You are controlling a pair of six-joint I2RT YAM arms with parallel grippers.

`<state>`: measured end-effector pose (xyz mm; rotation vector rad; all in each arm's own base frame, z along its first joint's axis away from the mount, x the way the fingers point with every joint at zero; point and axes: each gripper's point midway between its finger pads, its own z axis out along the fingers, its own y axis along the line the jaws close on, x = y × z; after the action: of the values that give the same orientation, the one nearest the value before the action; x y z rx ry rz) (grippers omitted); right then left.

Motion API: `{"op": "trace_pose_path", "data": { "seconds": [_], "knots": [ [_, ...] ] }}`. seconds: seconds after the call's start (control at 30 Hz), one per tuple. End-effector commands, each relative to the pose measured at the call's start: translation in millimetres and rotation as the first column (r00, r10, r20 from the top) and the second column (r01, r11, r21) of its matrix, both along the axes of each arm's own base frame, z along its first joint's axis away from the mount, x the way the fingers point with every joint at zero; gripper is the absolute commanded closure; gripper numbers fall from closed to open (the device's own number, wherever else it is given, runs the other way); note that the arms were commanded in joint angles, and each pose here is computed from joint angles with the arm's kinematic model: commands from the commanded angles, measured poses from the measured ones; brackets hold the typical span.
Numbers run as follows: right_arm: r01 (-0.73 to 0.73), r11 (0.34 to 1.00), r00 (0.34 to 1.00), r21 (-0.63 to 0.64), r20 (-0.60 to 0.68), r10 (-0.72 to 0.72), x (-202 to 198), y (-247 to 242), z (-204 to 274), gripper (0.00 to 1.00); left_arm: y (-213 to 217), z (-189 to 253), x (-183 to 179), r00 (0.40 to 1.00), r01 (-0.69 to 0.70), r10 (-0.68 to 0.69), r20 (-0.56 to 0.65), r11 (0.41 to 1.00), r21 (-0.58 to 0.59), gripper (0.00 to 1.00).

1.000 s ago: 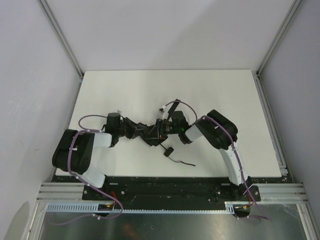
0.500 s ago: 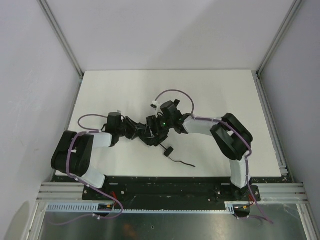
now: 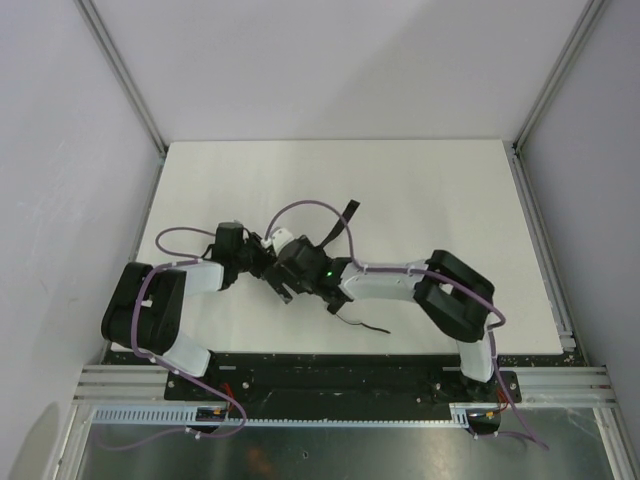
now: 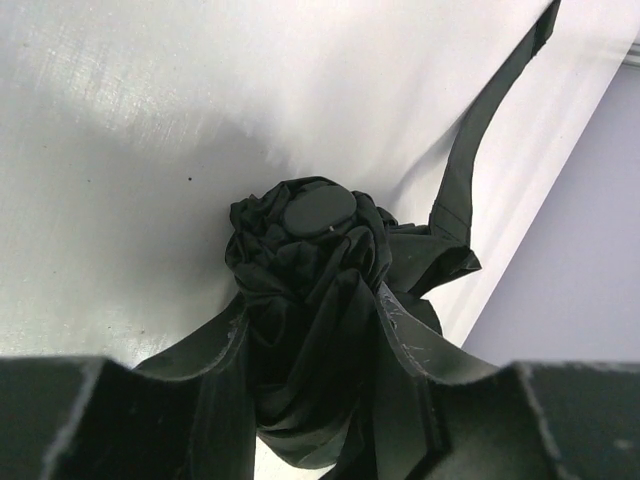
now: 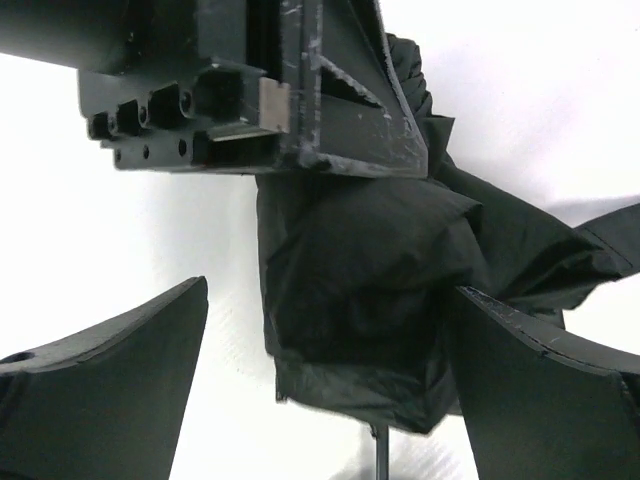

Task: Put away the umbrella

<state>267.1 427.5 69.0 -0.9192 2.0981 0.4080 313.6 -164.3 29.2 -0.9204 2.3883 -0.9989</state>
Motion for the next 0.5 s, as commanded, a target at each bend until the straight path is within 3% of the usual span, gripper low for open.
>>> {"op": "trace_pose_path", "data": {
  "seconds": [0.0, 0.2, 0.33, 0.4, 0.47],
  "knots": [
    [0.114, 0.991, 0.974, -0.071, 0.205, -0.097, 28, 8, -2, 0.04, 32, -62, -60, 0.964, 0.023, 0.032, -0.266, 0.979, 0.201, 1.0],
    [0.211, 0.959, 0.958, -0.189, 0.233, -0.165, 28, -10, -56, 0.3, 30, -59, -60, 0.962, 0.025, 0.03, -0.271, 0.979, 0.2, 1.0],
    [0.205, 0.943, 0.973, -0.261, 0.154, -0.169, 22, -26, -105, 0.7, 26, -54, -57, 0.965, 0.038, 0.012, -0.262, 0.982, 0.187, 1.0],
    [0.193, 0.942, 0.98, -0.273, 0.097, -0.172, 15, -34, -124, 0.85, 25, -50, -52, 0.971, 0.048, -0.002, -0.241, 0.981, 0.186, 1.0],
    [0.163, 0.952, 0.986, -0.258, 0.014, -0.165, 5, -38, -138, 0.96, 24, -43, -45, 0.978, 0.051, -0.011, -0.21, 0.981, 0.189, 0.92]
  ]
}}
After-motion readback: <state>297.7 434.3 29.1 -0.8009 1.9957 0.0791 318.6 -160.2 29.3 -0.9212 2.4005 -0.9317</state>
